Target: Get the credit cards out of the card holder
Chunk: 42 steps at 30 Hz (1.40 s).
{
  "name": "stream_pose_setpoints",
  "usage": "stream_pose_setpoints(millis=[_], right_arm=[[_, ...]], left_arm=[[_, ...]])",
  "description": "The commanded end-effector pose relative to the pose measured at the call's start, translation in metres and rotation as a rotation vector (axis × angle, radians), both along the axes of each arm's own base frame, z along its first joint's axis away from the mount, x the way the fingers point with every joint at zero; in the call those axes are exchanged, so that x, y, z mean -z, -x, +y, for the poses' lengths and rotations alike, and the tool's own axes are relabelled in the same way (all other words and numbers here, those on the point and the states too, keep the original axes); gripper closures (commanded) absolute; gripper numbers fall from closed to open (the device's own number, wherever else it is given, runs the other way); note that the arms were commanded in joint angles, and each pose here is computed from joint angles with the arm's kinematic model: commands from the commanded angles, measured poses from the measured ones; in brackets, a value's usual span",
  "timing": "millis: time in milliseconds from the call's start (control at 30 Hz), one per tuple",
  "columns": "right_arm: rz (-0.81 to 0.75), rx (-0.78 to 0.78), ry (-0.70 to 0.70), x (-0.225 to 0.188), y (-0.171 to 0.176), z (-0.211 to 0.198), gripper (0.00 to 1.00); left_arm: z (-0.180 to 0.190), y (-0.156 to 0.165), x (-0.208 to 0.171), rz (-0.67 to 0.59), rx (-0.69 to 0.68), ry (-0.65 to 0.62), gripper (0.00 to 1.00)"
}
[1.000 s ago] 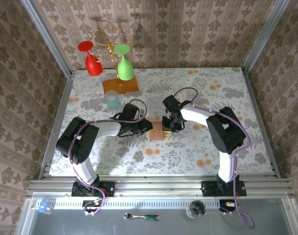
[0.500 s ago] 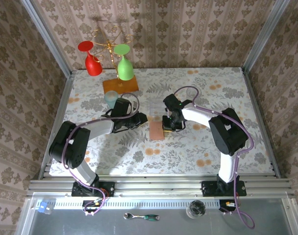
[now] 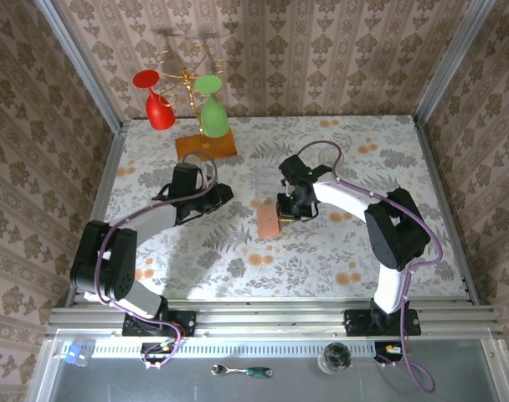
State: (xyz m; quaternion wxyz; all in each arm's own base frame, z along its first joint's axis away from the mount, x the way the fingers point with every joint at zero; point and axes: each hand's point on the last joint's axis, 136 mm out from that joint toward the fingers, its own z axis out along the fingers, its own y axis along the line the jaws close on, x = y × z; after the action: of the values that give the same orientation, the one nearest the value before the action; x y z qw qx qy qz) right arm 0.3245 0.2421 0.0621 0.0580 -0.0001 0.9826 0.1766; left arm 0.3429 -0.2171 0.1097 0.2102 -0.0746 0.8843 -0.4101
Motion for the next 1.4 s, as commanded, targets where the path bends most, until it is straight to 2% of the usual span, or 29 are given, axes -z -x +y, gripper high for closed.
stream_pose_setpoints(millis=[0,733,1033,1133,1367], right_arm=[[-0.032,-0.026,0.007,-0.023,0.001,0.004,0.94],[-0.076,-0.060,0.052,-0.050,-0.009,0.040,0.95],[-0.080,-0.073,0.125,-0.041,-0.006,0.021,0.95],[-0.083,-0.069,0.172,-0.036,-0.006,0.008,0.95],[-0.067,-0.049,0.253,-0.017,-0.001,-0.026,0.95]], left_arm=[[0.010,0.009,0.002,-0.003,0.015,-0.012,0.76],[0.029,0.018,0.013,0.007,0.016,0.019,0.77],[-0.005,0.024,0.021,0.032,0.093,0.001,0.81],[-0.018,0.026,0.024,0.046,0.117,0.006,0.86],[-0.038,0.033,0.035,0.082,0.153,0.000,0.89]])
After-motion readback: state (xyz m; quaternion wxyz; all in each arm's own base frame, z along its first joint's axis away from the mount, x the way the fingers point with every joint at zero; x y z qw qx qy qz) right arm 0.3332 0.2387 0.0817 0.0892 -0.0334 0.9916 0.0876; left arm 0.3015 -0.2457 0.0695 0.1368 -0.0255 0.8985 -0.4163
